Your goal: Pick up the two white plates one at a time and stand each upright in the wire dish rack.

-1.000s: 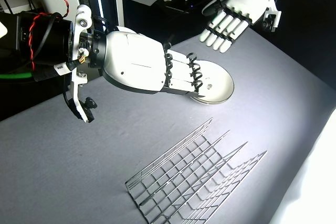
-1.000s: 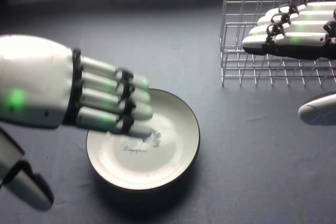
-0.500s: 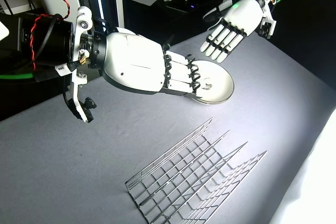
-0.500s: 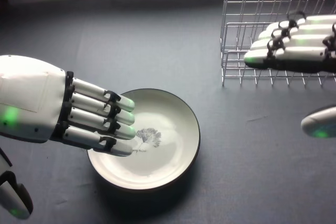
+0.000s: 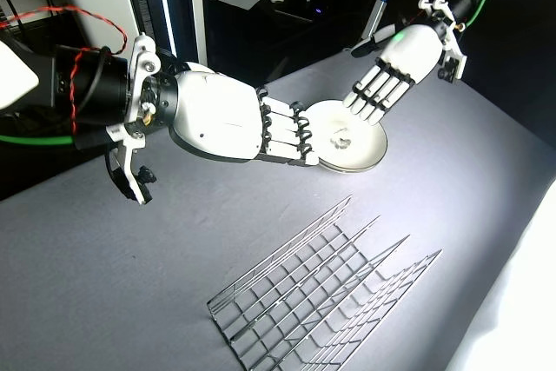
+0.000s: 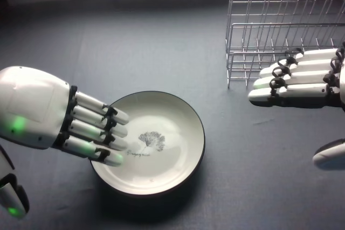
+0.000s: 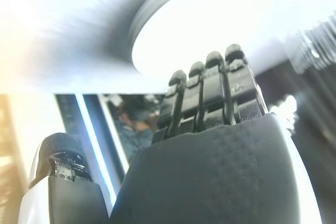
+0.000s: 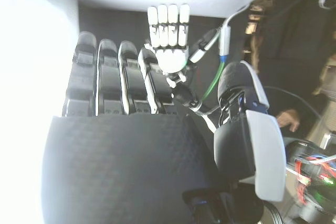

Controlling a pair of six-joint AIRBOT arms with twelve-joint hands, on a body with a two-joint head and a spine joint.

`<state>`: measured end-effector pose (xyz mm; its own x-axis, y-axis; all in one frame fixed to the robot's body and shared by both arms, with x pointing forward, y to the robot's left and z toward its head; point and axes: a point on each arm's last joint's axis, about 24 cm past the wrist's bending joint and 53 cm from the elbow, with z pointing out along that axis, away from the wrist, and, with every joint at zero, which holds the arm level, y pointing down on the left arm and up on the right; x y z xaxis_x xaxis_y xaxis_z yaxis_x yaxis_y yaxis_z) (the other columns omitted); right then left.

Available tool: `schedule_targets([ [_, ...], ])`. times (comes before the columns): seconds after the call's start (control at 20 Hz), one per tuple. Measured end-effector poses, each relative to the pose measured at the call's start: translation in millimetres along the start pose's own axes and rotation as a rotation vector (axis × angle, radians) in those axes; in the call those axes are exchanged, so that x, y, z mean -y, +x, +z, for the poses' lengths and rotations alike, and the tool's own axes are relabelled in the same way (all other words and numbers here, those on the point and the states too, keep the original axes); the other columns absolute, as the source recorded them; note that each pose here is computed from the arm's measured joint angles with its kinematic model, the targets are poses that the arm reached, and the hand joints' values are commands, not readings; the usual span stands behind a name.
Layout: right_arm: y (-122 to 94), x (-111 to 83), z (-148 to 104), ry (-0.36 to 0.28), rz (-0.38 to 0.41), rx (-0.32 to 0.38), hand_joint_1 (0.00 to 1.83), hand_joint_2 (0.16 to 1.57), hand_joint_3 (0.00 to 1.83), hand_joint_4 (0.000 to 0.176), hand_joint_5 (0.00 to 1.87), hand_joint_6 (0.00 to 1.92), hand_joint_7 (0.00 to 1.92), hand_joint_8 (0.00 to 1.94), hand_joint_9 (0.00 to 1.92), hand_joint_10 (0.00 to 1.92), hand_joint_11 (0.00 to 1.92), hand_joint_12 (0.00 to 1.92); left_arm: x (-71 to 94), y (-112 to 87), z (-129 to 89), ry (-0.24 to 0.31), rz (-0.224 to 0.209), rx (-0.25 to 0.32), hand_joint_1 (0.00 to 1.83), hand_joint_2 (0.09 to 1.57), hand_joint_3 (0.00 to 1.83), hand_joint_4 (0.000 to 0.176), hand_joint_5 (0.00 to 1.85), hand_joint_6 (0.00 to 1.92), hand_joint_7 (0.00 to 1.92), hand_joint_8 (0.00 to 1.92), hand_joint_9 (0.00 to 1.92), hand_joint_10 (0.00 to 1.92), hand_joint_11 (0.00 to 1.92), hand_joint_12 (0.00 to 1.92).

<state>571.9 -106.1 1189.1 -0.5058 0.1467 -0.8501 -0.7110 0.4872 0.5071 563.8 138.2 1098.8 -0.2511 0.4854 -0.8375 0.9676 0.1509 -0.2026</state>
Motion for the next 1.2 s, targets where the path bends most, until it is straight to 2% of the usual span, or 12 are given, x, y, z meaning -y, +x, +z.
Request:
schedule_targets([
  [0.15,-8,6.3,1,-0.041,-0.085,0.023,0.04,1.26,0.0,0.0,0.04,0.0,0.04,0.0,0.03,0.0,0.0,0.2,-3.0,7.2,1,-0.004,-0.006,-0.014,0.0,0.97,0.0,0.0,0.0,0.0,0.0,0.0,0.0,0.0,0.0,0.0],
  [0.25,-9,1.3,4,-0.092,-0.137,0.026,0.08,1.25,0.0,0.0,0.08,0.0,0.1,0.01,0.09,0.01,0.0,0.3,-4.9,13.4,1,-0.007,0.002,-0.029,0.0,0.96,0.0,0.0,0.0,0.0,0.0,0.0,0.0,0.0,0.0,0.0],
  [0.3,-6,-4.2,5,-0.13,-0.184,0.017,0.04,1.26,0.0,0.0,0.06,0.0,0.07,0.0,0.07,0.01,0.0,0.25,-4.7,13.3,2,-0.002,0.002,-0.027,0.0,0.96,0.0,0.0,0.0,0.0,0.0,0.0,0.0,0.0,0.0,0.0],
  [0.35,-3,-7.9,4,-0.153,-0.222,0.006,0.06,1.26,0.0,0.0,0.11,0.01,0.11,0.01,0.1,0.01,0.0,0.34,-5.8,13.3,3,-0.002,-0.002,-0.024,0.0,0.96,0.0,0.0,0.0,0.0,0.0,0.0,0.0,0.0,0.0,0.0],
  [0.45,1,-11.6,6,-0.182,-0.26,-0.01,0.09,1.25,0.0,0.0,0.13,0.0,0.12,0.0,0.1,0.01,0.0,0.36,-8.8,16.6,2,-0.009,-0.001,-0.035,0.0,0.96,0.0,0.0,0.0,0.0,0.0,0.0,0.0,0.0,0.0,0.0],
  [0.55,2,-12.0,8,-0.209,-0.324,-0.026,0.03,1.25,0.0,0.0,0.11,0.0,0.11,0.0,0.1,0.0,0.0,0.38,-13.9,17.4,4,-0.019,0.001,-0.039,0.0,0.97,0.0,0.0,0.0,0.0,0.0,0.0,0.0,0.0,0.0,0.0],
  [0.65,0,-11.0,11,-0.22,-0.365,-0.031,0.05,1.26,0.0,0.0,0.11,0.0,0.1,0.0,0.09,0.0,0.0,0.37,-16.4,18.9,7,-0.019,0.001,-0.044,0.0,0.97,0.0,0.0,0.0,0.0,0.0,0.0,0.0,0.0,0.0,0.0],
  [0.8,-4,-14.0,18,-0.235,-0.397,-0.026,0.07,1.26,0.0,0.0,0.16,0.01,0.15,0.01,0.14,0.01,0.0,0.51,-22.0,22.2,7,-0.03,0.001,-0.053,0.0,1.0,0.01,0.0,0.0,0.0,0.0,0.0,0.0,0.0,0.0,0.0],
  [0.9,-6,-18.4,21,-0.249,-0.419,-0.023,0.09,1.27,0.0,0.0,0.14,0.0,0.13,0.0,0.12,0.0,0.0,0.45,-25.5,24.0,8,-0.035,0.004,-0.061,0.0,0.99,0.01,0.0,0.0,0.0,0.0,0.0,0.0,0.0,0.0,0.0],
  [1.2,-15,-28.9,25,-0.275,-0.472,-0.008,0.14,1.27,0.0,0.0,0.15,0.0,0.15,0.0,0.14,0.0,0.0,0.48,-31.1,29.4,9,-0.033,-0.001,-0.075,0.0,0.98,0.0,0.0,0.0,0.0,0.0,0.0,0.0,0.0,0.0,0.0],
])
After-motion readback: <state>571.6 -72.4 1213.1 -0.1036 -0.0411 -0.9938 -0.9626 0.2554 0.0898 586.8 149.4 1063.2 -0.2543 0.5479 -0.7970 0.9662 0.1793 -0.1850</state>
